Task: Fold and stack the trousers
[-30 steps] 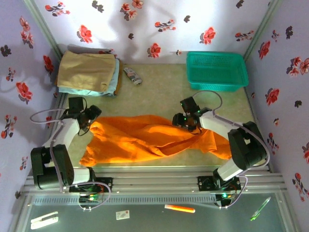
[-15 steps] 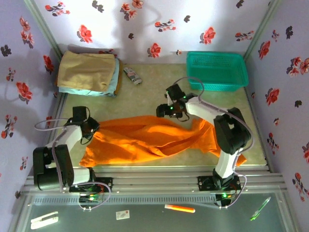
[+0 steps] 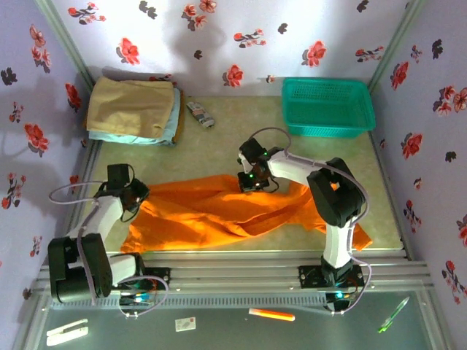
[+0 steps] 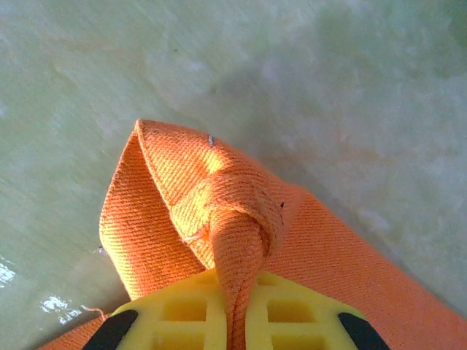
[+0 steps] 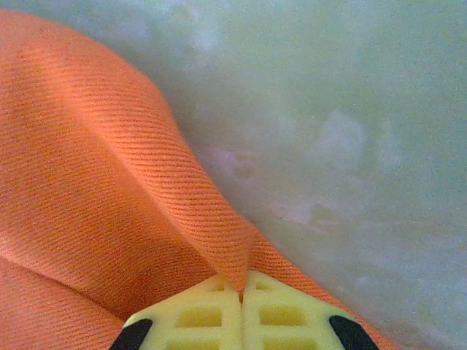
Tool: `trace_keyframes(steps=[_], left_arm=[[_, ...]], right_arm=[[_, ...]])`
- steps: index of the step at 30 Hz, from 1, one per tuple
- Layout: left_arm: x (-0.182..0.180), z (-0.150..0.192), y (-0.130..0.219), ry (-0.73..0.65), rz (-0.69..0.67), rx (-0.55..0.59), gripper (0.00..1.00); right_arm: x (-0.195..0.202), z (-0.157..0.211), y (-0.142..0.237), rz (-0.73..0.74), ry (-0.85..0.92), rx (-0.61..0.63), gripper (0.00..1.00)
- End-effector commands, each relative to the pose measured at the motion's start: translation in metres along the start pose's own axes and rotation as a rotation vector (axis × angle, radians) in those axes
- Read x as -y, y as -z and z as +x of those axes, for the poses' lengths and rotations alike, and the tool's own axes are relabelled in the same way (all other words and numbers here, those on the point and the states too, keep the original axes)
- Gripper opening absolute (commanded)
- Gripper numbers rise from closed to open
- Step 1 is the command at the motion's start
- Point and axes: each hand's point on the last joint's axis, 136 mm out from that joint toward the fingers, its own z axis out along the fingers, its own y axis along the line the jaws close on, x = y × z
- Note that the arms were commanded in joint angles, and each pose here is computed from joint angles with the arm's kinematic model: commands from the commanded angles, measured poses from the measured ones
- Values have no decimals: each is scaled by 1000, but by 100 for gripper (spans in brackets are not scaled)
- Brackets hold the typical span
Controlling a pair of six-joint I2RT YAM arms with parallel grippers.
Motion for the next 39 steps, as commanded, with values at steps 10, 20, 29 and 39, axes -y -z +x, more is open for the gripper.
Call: trace_keyframes(steps=[10,20,29,39], left_arm=[[93,-55,46,-68,209,80,0],[251,-142,134,-224,575,315,0],[168,-78,129,-249,564,384,77],[17,-16,159,65,367,481,100]], right_arm=[[32,-121,110,135,-106,392,0],[34,-226,276,159,-104,751,0],[-39,-85,234,14,31,710,0],[-45,126,67,16,167,392,58]])
